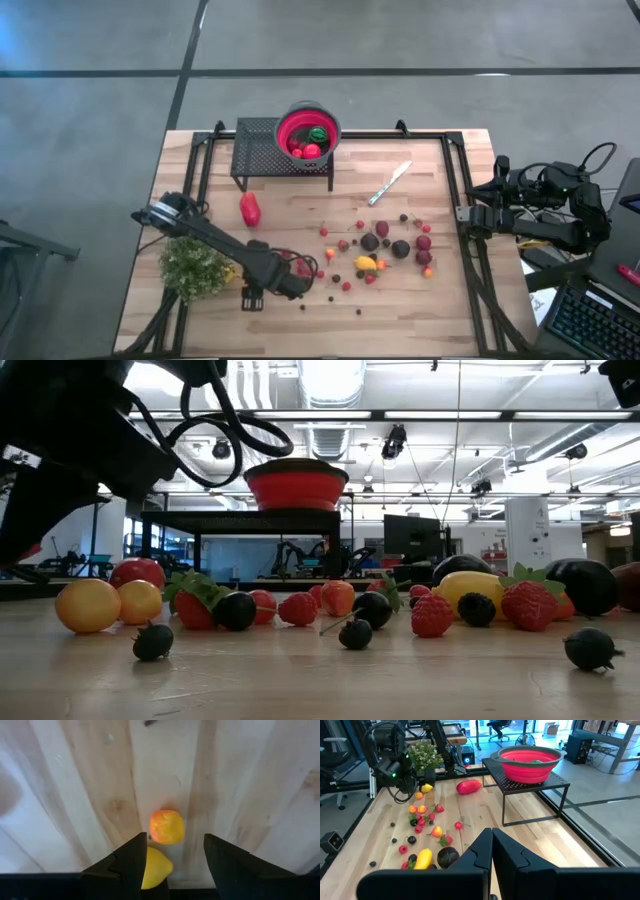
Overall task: Pick & Place Fruit
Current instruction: Put the orange pear into the red gray strainer bowl on the shelf
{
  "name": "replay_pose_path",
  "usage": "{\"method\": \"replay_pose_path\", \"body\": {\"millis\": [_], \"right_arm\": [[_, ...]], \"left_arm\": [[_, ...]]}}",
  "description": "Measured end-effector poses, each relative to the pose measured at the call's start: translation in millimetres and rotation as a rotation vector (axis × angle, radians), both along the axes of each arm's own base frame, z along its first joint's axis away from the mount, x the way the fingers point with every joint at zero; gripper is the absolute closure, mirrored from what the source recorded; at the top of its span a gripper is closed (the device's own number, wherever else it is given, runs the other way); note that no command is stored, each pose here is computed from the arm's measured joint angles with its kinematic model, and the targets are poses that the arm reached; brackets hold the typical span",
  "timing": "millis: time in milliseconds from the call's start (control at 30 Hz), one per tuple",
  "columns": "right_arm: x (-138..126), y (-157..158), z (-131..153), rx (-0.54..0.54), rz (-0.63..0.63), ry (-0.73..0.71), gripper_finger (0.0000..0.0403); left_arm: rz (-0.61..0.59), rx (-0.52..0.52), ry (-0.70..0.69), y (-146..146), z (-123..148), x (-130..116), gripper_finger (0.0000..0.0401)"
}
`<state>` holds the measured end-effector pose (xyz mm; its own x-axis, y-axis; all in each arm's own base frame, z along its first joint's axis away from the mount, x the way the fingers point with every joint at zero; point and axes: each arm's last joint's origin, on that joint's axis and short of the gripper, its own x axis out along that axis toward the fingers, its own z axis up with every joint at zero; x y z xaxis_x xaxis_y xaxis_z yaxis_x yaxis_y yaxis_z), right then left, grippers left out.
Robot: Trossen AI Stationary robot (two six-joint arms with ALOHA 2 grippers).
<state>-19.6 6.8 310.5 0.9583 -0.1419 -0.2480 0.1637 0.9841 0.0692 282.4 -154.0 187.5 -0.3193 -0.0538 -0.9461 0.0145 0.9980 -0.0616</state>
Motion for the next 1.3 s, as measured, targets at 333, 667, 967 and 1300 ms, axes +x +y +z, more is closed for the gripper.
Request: {"method": "replay_pose_path", "body": {"millis": [333,667,967,1300], "right_arm": [[0.0,0.0,0.1,0.0,0.0,-0.001,0.0394],[0.0,0.0,0.0,-0.001,0.0,0.0,0.0394],[0.0,0.0,0.0,-0.001,0.0,0.0,0.0394],[0.0,0.0,0.1,-0.002,0.0,0.0,0.0394]], "left_arm": [[-0.003,0.01,0.018,0.0,-17.0,-8.8,0.0199],[0.011,0.018,0.033,4.2,-33.9,-16.5,0.0199],[0.012,0.009,-0.007,3.5,-38.3,-14.5,0.0199],[0.073,0.032,0.031,6.3,-44.8,-20.8,0.0203]]}}
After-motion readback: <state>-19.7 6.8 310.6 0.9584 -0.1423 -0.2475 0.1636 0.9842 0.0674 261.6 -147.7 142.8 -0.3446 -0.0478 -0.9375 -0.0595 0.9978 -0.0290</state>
